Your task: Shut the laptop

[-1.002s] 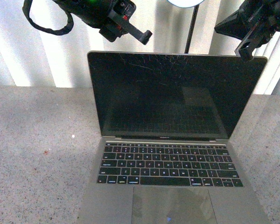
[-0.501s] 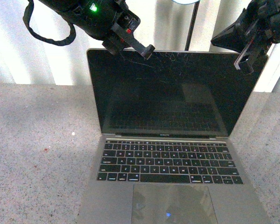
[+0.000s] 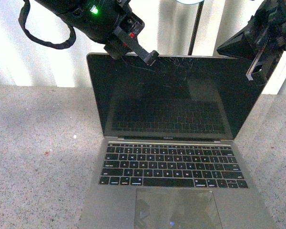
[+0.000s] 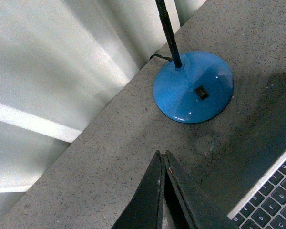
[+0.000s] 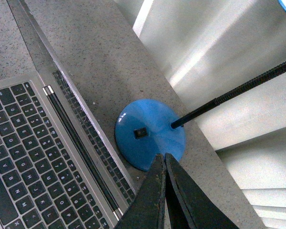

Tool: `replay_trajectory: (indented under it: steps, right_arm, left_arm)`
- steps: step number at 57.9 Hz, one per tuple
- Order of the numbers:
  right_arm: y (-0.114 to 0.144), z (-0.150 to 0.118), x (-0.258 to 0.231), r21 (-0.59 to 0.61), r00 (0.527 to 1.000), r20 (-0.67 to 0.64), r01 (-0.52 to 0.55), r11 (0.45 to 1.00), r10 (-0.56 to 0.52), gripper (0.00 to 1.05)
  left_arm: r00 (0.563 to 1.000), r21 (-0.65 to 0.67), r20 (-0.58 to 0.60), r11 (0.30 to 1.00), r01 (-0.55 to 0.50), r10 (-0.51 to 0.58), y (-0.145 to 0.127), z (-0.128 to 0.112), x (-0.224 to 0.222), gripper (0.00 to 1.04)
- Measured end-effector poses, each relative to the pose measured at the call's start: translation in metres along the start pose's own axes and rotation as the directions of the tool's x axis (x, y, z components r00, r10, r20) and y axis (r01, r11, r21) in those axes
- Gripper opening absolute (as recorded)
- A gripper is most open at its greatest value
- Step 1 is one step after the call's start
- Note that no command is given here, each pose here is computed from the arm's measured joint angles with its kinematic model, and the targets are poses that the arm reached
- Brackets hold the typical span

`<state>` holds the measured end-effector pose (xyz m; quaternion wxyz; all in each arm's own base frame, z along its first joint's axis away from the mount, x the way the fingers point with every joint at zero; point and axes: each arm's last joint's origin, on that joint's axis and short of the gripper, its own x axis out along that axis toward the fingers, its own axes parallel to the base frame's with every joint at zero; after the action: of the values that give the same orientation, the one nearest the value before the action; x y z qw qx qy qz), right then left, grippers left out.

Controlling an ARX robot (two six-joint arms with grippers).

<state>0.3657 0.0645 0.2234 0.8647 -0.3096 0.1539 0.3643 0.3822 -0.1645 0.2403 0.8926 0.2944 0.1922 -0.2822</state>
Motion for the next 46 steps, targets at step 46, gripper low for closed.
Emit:
replay_trajectory:
  steps: [46]
  right_arm:
    - [0.017,-0.007,-0.005,-0.022,0.993,-0.057,-0.102,0.995,0.101,0.03]
  left_arm:
    - [0.993,0.000,-0.065,0.996,0.094,-0.094,-0.011,-0.012,-0.005,0.04]
